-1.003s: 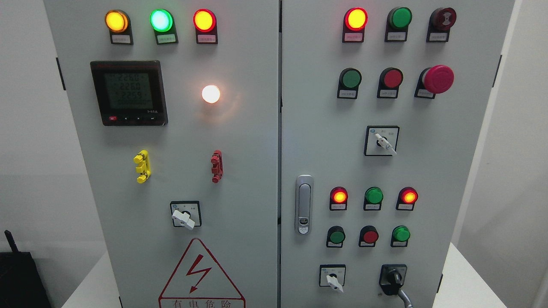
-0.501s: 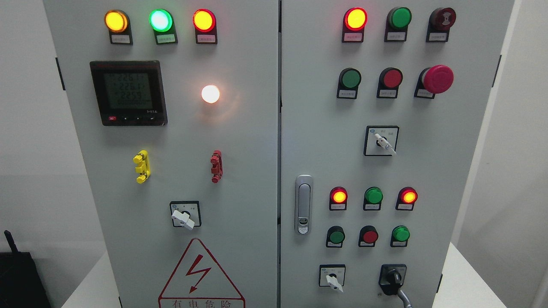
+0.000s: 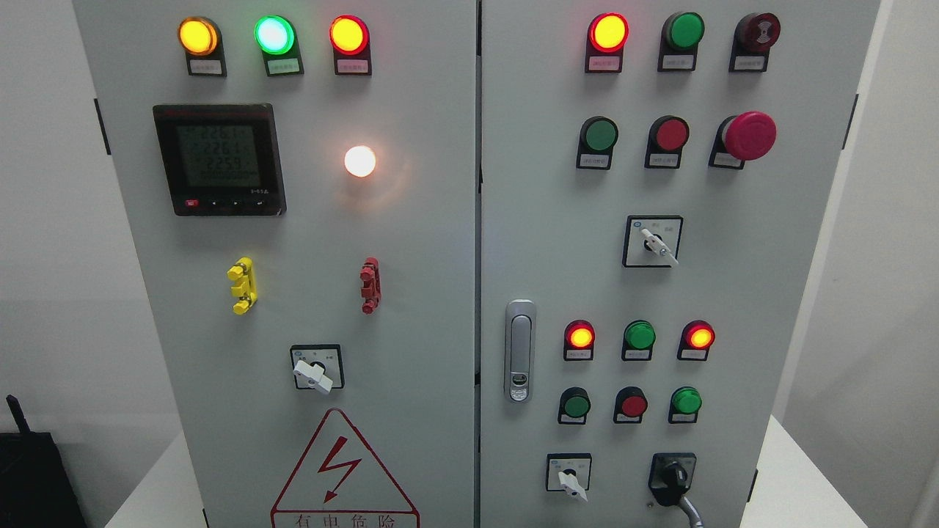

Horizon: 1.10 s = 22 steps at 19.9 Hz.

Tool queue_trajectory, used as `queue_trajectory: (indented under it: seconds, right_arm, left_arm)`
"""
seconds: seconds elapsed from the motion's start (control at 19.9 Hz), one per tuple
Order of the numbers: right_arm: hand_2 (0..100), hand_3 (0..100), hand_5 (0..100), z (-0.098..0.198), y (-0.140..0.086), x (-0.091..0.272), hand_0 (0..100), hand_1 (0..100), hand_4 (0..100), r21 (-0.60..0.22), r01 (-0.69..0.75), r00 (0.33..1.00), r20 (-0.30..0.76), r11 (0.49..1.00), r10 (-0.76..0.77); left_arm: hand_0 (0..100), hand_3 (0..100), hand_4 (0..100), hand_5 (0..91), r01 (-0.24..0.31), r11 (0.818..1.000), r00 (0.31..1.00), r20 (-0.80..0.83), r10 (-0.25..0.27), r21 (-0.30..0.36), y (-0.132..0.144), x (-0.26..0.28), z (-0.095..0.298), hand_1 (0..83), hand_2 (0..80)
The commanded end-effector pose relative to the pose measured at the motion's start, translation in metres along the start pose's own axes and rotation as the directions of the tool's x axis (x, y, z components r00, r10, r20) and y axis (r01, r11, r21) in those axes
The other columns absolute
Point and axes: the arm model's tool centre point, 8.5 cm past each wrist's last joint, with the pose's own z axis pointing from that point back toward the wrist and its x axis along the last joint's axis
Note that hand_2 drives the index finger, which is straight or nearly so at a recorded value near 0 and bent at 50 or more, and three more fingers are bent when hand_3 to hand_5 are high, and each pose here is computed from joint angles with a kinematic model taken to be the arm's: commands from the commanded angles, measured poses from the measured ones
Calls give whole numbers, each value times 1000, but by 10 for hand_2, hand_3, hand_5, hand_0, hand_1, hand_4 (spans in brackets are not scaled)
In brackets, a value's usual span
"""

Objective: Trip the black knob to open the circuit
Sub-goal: 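Grip the black knob with the right hand and twist it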

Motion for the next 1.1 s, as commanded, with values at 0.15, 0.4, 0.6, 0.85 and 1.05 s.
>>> queue_trajectory:
  seconds: [0.15, 0.4, 0.6, 0.85, 1.05]
  right_arm:
    - [0, 1000, 985, -9, 13, 21, 702, 784, 1000, 39, 17, 997, 71, 999, -20]
    - [0, 1000, 985, -9, 17, 22, 702, 784, 1000, 50, 19, 997, 74, 999, -23]
    - [0, 1000, 985, -9, 18, 22, 702, 785, 1000, 53, 20, 997, 74, 998, -24]
    - [1, 1000, 985, -9, 18, 23, 702, 786, 1000, 53, 19, 997, 76, 998, -23]
    - [2, 1000, 985, -12, 20, 25, 702, 787, 1000, 56, 22, 996, 84, 998, -26]
  left_arm:
    - [120, 0, 0, 0, -3, 1000, 1000, -2, 3, 0, 0, 0, 0, 389, 0]
    - [120, 0, 0, 0, -3, 1000, 1000, -2, 3, 0, 0, 0, 0, 389, 0]
    - [120, 0, 0, 0, -3, 1000, 1000, -2, 3, 0, 0, 0, 0, 389, 0]
    - [120, 0, 0, 0, -3, 1000, 1000, -2, 3, 0, 0, 0, 0, 389, 0]
    - [120, 0, 0, 0, -3, 1000, 1000, -2, 3, 0, 0, 0, 0, 389, 0]
